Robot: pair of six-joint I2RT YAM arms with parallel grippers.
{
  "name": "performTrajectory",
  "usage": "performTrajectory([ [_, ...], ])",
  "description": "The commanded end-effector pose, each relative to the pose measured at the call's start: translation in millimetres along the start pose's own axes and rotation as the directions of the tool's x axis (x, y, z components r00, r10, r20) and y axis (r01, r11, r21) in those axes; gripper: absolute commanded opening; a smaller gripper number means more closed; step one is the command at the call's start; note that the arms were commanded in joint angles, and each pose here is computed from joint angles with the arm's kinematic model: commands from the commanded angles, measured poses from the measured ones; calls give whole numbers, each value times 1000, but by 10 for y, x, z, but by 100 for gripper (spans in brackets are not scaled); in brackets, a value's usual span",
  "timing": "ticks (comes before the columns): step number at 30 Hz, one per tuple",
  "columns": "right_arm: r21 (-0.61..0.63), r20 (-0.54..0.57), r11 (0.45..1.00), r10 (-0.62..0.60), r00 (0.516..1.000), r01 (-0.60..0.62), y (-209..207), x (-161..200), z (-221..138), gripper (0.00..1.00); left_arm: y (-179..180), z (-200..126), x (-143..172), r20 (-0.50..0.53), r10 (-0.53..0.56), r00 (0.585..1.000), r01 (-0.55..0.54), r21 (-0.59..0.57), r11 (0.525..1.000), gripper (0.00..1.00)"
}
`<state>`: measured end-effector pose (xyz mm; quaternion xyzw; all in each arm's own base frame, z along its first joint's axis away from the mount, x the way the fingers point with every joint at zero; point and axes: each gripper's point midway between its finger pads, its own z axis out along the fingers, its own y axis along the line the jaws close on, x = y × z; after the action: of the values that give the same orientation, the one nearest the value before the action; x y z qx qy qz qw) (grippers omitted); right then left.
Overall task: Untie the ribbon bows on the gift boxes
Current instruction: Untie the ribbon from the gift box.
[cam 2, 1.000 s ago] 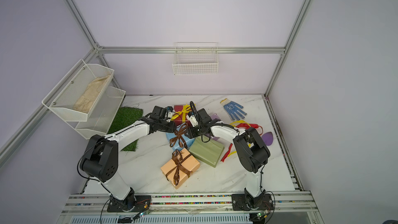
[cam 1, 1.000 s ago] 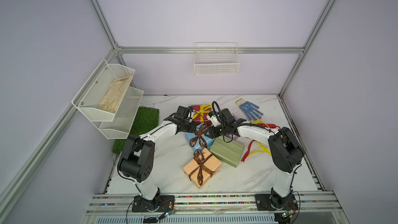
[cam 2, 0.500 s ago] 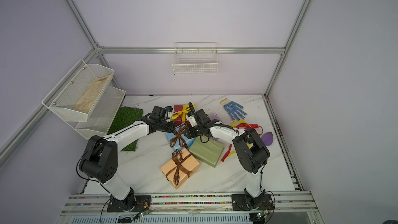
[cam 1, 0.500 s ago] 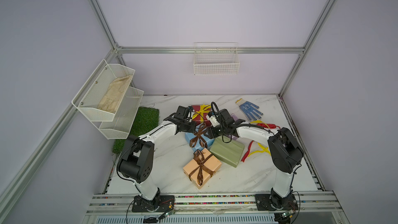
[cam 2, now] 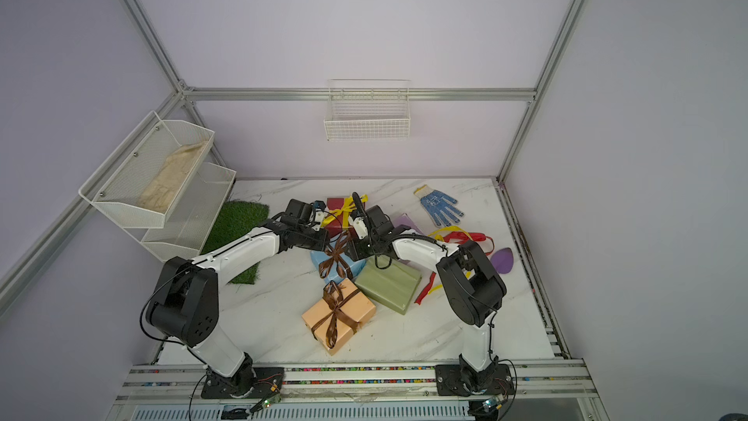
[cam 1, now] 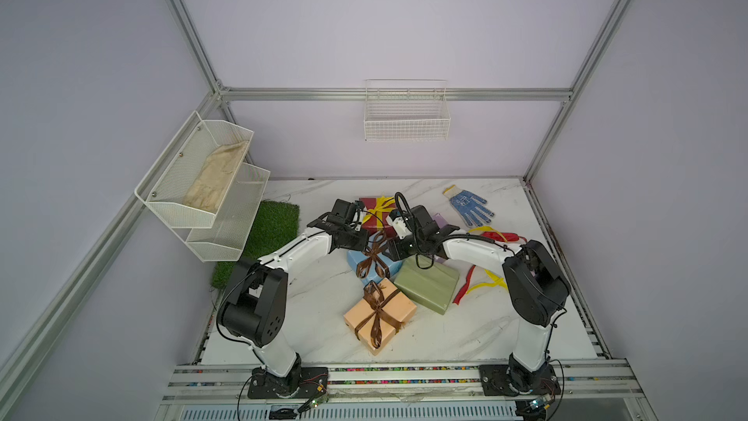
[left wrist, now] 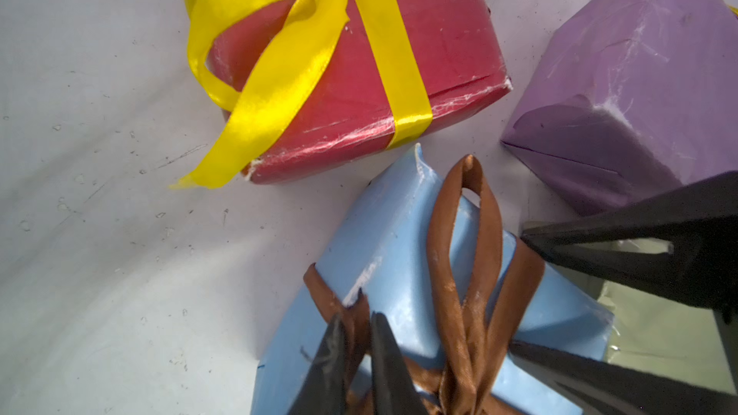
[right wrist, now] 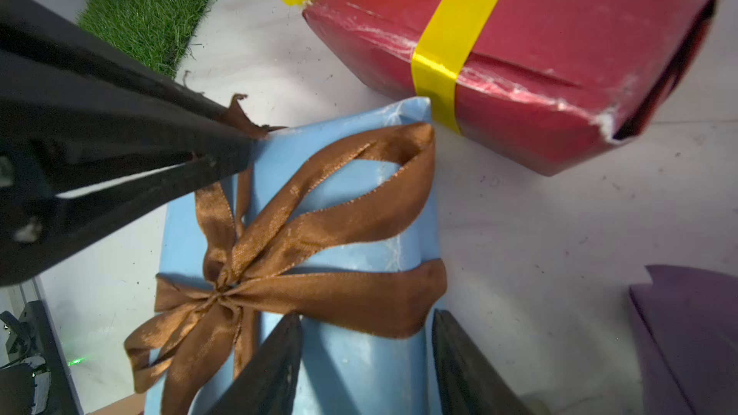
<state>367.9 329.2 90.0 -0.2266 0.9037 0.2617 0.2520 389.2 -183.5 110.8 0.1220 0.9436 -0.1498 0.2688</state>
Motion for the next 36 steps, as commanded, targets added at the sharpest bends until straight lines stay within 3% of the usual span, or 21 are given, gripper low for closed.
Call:
performTrajectory([
  [1,102,-114,994,38,993,-26,-219,376,116,55,-119,-245,-188,72,32,997,-35,32,999,18],
  [6,102,-108,994,41,993,-30,-208,354,113,55,-121,-252,-161,67,35,997,-37,34,999,17],
  [16,111,-111,993,43,993,-31,-222,376,115,56,-122,-369,-168,87,40,995,-42,27,999,0],
  [21,119,-115,992,45,992,-31,-240,399,129,56,-121,-487,-248,117,45,992,-47,11,999,0],
  [29,140,-138,990,42,990,-23,-297,477,163,56,-130,-779,-508,215,46,975,-43,-20,999,0],
  [36,145,-148,989,45,988,-23,-322,525,195,56,2,-1227,-871,353,65,933,-16,-138,990,0],
])
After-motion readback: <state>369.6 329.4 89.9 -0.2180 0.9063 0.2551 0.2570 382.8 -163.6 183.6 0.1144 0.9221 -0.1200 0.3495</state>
